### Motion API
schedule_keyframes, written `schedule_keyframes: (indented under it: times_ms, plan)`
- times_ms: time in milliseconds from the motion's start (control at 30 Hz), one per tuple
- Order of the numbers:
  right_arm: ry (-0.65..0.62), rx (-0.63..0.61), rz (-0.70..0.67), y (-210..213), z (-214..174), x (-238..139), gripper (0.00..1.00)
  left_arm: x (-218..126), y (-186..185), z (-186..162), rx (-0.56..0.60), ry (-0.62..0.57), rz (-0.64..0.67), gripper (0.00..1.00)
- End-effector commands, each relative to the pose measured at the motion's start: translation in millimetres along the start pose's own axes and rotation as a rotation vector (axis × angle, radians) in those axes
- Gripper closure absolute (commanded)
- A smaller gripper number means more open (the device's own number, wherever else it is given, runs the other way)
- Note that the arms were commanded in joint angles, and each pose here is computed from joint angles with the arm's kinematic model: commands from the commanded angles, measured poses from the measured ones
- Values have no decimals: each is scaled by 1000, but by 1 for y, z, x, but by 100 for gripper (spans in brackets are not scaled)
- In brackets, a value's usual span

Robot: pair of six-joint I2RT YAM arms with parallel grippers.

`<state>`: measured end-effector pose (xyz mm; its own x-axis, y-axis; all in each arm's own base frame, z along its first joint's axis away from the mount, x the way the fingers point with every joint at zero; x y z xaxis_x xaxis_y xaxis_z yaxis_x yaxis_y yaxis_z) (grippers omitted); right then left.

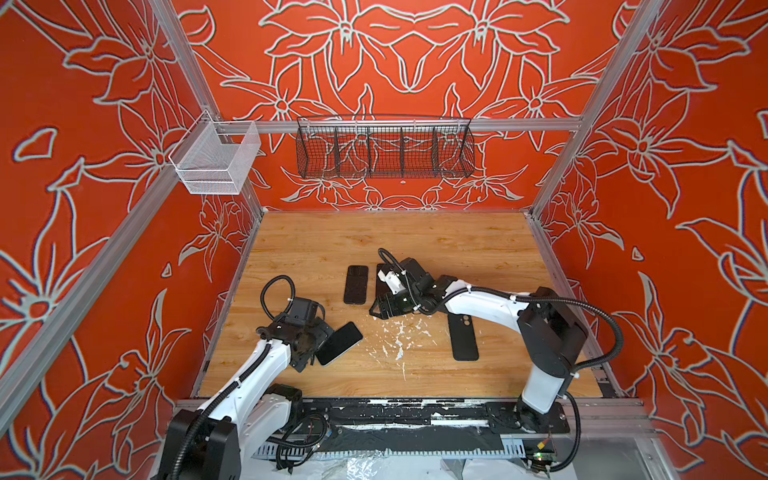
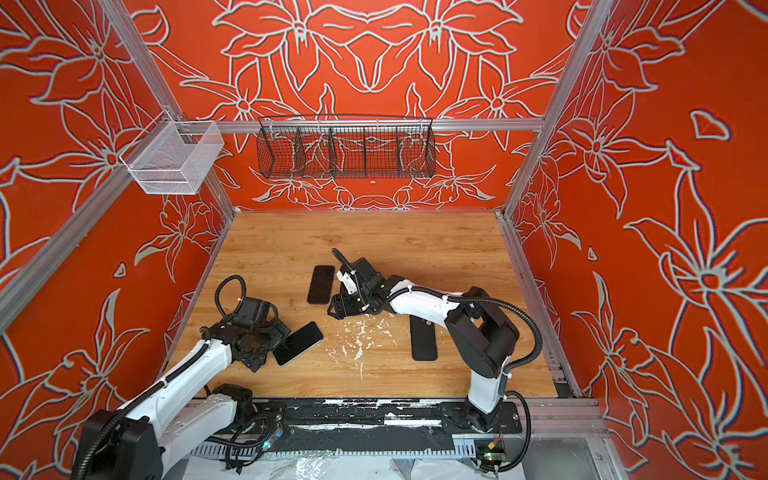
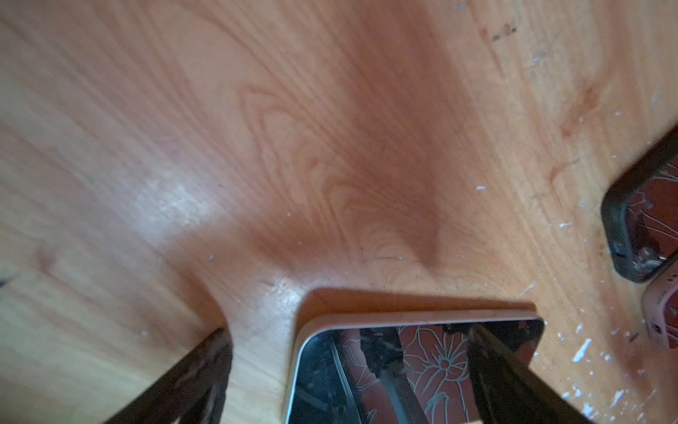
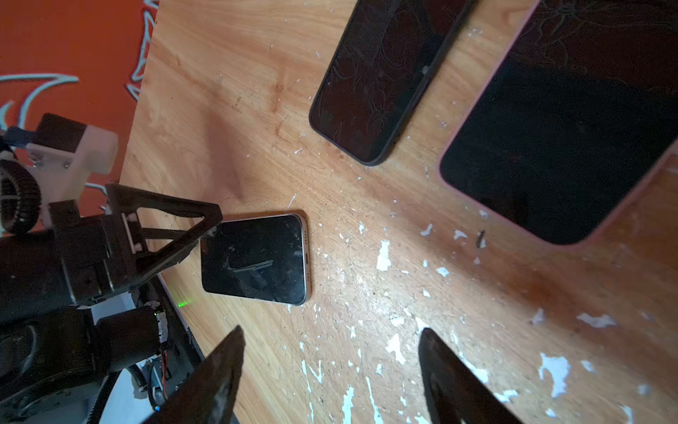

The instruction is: Put the phone into the phone case

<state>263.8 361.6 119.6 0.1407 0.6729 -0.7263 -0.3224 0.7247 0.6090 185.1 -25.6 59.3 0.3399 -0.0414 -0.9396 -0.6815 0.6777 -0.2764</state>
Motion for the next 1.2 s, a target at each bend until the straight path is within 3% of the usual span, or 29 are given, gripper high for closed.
schedule_keyframes:
  times_ms: [0, 300, 600, 900, 1167]
  plan:
    - [-19, -13, -32, -5, -2, 10, 23, 3, -10, 0, 13, 5, -82, 3]
    - [-34, 27, -66, -13, -2, 20, 23, 8, -32, 0, 190, 45, -169, 2]
    - [-37, 101, -121, -26, -7, 21, 24, 10, -65, -6, 247, 101, -366, 2]
    - [-69, 190, -168, -49, -21, 0, 24, 8, -93, -15, 308, 170, -502, 2]
    - [-86, 243, -198, -72, -25, -17, 24, 11, -129, -33, 449, 214, -515, 2]
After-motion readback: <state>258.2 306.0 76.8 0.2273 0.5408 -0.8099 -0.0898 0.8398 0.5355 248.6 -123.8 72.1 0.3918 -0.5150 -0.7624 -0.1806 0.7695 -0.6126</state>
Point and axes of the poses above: each gripper's point midway between its finger pads, its own x axis out along the fingers, its own y axis along the line the jaws close on, z = x × y, the point moved 3 cm from there along -x, back along the fingers, and after that the axes turned 8 degrees about x, right-handed, at the moved point
